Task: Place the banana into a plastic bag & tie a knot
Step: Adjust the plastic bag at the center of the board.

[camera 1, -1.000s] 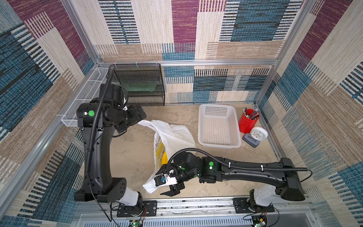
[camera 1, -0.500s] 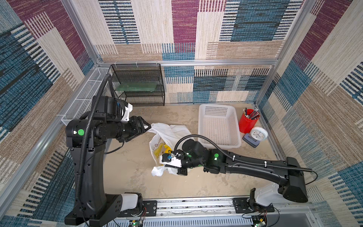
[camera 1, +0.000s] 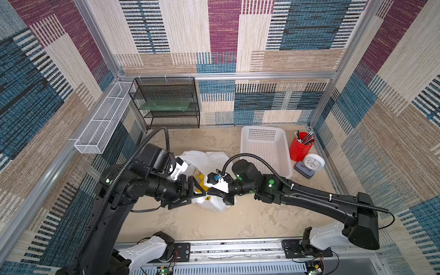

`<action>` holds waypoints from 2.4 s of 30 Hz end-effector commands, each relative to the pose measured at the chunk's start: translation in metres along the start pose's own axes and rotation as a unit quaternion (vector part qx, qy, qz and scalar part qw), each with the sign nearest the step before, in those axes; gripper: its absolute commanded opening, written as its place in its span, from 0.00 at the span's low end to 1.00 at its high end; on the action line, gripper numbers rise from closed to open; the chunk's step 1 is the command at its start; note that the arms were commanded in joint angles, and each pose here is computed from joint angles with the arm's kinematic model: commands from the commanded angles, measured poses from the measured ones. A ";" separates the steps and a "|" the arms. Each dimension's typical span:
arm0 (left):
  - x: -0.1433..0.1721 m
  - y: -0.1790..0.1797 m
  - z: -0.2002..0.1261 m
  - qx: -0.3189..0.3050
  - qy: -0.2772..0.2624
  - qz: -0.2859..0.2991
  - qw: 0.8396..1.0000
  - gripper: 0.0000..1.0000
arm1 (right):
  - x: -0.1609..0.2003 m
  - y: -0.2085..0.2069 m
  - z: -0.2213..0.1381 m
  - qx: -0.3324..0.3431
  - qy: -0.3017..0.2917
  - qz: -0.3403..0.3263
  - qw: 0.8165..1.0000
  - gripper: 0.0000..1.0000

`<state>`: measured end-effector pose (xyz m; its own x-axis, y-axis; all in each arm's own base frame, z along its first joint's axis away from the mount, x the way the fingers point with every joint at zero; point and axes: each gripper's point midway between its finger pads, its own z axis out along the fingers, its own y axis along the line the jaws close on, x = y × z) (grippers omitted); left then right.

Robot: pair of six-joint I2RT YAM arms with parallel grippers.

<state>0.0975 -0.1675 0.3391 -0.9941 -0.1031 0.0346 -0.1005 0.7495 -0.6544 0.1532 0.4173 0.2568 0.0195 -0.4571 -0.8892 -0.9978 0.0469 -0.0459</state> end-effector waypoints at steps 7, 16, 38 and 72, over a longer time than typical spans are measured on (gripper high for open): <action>-0.007 0.052 0.009 -0.164 -0.006 -0.069 0.984 0.65 | -0.017 0.007 -0.006 -0.011 -0.034 -0.002 0.999 0.00; -0.016 0.060 0.020 -0.195 0.005 -0.063 0.979 0.53 | -0.016 0.007 -0.008 -0.006 -0.036 0.001 0.999 0.00; -0.027 0.042 0.041 -0.173 0.009 -0.043 0.984 0.21 | -0.016 0.004 -0.010 0.001 -0.039 0.005 0.999 0.00; -0.159 -0.146 0.024 0.131 -0.187 -0.063 0.972 0.00 | -0.052 -0.094 -0.162 0.484 -0.258 0.224 0.805 0.99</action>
<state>0.2586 -0.2760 0.4015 -0.9077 -0.4088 -0.0949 -0.1663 0.5580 -0.8130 0.2407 0.3031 0.3661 -0.0852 0.1670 -0.9823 -0.4364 0.8800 0.1875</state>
